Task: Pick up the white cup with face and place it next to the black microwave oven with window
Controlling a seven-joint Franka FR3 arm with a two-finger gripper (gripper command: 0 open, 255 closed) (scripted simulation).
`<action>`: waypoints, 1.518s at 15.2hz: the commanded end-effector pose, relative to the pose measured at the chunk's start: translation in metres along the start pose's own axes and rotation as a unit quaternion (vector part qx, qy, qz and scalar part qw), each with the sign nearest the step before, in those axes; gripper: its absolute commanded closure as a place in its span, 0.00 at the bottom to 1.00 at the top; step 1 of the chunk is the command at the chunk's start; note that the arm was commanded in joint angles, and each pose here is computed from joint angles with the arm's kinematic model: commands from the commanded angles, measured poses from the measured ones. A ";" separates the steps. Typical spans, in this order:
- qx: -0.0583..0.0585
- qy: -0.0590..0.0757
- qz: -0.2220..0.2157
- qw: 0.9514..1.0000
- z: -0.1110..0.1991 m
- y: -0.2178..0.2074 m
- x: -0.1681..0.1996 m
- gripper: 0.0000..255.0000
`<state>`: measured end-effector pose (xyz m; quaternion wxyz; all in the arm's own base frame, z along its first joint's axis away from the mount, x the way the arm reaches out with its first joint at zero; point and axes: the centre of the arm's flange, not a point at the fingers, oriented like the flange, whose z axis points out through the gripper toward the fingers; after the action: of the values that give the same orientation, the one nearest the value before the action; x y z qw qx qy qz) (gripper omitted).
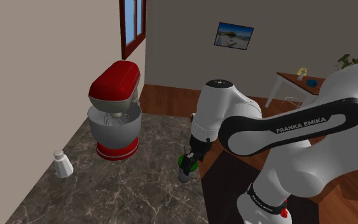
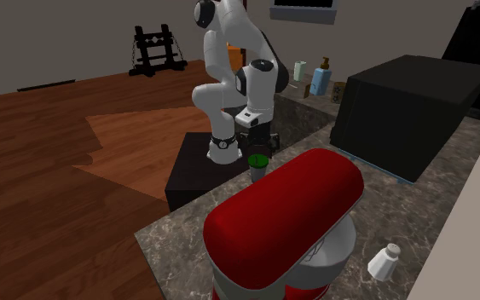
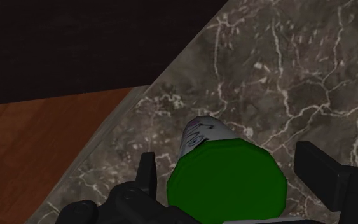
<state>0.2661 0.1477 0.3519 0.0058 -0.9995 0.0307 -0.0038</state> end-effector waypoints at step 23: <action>0.000 0.000 0.000 1.000 -0.058 -0.001 0.000 1.00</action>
<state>0.2666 0.1476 0.4037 0.0058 -0.9995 0.0307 -0.0040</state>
